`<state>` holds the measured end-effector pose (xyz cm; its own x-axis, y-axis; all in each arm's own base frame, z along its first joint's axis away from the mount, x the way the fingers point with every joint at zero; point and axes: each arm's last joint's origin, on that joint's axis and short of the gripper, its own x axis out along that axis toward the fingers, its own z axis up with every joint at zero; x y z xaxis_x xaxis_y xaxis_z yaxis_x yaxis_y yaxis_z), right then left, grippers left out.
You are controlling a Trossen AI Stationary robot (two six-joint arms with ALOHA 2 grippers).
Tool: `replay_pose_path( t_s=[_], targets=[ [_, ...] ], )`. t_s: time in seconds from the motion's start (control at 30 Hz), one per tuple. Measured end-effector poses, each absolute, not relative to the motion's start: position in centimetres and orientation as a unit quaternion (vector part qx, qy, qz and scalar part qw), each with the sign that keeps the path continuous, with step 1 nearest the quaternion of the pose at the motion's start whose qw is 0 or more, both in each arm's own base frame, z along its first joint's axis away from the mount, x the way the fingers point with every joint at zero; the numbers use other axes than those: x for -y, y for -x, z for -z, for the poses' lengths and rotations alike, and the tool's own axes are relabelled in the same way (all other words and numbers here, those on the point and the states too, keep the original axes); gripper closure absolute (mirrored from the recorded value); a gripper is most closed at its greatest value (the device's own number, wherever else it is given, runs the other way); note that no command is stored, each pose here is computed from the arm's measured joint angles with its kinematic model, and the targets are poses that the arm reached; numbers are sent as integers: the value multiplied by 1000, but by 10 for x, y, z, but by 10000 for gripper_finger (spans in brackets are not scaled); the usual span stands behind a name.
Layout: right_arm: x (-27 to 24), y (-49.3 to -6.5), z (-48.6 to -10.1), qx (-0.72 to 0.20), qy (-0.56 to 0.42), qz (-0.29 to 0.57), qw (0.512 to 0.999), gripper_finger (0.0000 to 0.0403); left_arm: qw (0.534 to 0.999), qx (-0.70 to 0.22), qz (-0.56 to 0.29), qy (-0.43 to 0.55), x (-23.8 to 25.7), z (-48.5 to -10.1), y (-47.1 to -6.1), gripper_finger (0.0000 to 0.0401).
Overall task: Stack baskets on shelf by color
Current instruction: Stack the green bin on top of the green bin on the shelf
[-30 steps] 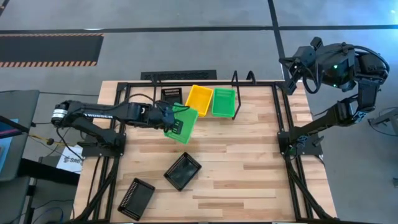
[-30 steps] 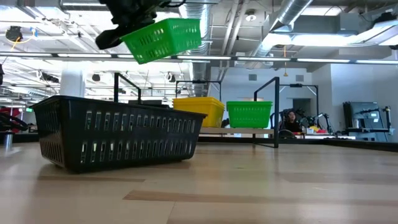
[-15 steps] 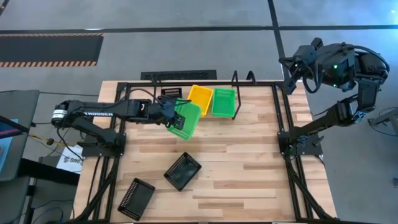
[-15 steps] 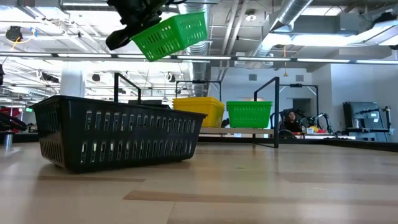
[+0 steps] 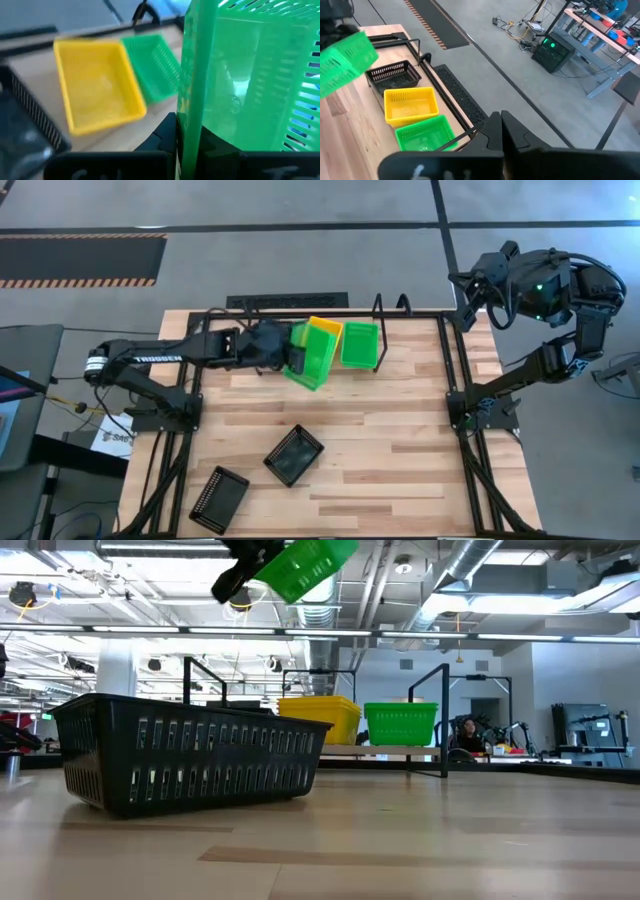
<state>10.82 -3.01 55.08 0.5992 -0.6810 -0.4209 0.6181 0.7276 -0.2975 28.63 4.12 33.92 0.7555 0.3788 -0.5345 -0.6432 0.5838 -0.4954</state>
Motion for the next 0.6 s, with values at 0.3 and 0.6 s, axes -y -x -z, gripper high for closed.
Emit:
replay_pose_path(
  t_s=[0.3, 0.6],
  targets=[
    [30, -108, -551, -260, 60, 364, 892, 400, 868, -260, -318, 279, -64, -369, -323, 401],
    [28, -145, -519, -303, -8, 372, 878, 401, 864, -264, -371, 212, -76, -391, -332, 401]
  ],
)
